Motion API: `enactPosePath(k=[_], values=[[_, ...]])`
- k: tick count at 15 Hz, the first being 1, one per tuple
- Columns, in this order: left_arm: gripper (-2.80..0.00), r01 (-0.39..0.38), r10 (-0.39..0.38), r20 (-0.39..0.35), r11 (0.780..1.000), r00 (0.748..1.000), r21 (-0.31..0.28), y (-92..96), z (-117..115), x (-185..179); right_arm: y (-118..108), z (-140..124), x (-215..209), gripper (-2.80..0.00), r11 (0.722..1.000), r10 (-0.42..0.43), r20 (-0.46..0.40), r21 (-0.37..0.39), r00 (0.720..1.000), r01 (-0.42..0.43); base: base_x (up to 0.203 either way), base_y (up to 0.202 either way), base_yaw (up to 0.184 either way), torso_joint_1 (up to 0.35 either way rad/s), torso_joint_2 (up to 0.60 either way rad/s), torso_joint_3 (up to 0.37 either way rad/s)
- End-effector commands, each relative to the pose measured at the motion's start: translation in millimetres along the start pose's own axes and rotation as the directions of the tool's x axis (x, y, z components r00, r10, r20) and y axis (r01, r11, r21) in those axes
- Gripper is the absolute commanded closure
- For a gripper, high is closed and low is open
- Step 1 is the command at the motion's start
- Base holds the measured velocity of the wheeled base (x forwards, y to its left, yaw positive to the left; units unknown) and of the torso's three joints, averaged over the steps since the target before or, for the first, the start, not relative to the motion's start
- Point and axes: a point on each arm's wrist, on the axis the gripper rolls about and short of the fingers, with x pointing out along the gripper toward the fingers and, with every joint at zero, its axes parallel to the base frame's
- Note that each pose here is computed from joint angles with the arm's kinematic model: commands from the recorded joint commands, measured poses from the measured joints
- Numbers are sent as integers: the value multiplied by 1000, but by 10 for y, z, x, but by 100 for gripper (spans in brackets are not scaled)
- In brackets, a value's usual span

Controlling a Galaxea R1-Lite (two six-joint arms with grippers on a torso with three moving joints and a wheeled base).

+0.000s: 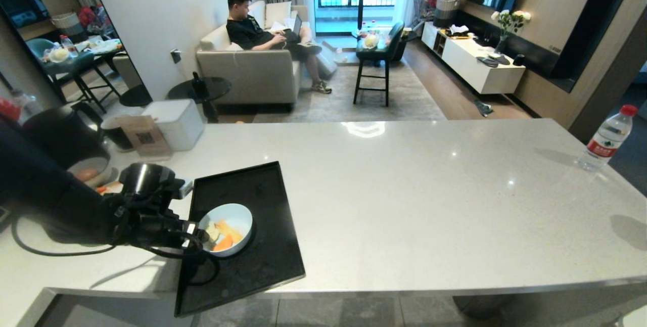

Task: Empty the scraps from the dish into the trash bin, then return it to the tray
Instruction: Pick up the bowl with leftover food

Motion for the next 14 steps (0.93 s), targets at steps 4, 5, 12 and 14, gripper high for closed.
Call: enactPosePath(k=[4, 5, 12, 14], values=[[-280, -1, 1, 4, 1000, 1000, 1, 1, 11, 3, 0, 2, -1, 0, 1000, 0, 2, 0, 1000, 0, 0, 0, 0, 0, 0, 0], [-280, -1, 1, 2, 1000, 1000, 0, 1, 9, 3, 0, 2, -1, 0, 1000, 0, 2, 0, 1000, 0, 0, 0, 0, 0, 0, 0], [0, 5, -5, -17, 1000, 1000, 10, -34, -28, 47, 0, 1, -1, 0, 1000, 0, 1, 0, 1000, 0, 0, 0, 0, 0, 0, 0], [0, 6, -6, -16, 1000, 1000, 12, -41, -27, 43, 0, 2, -1, 0, 1000, 0, 1, 0, 1000, 0, 0, 0, 0, 0, 0, 0]])
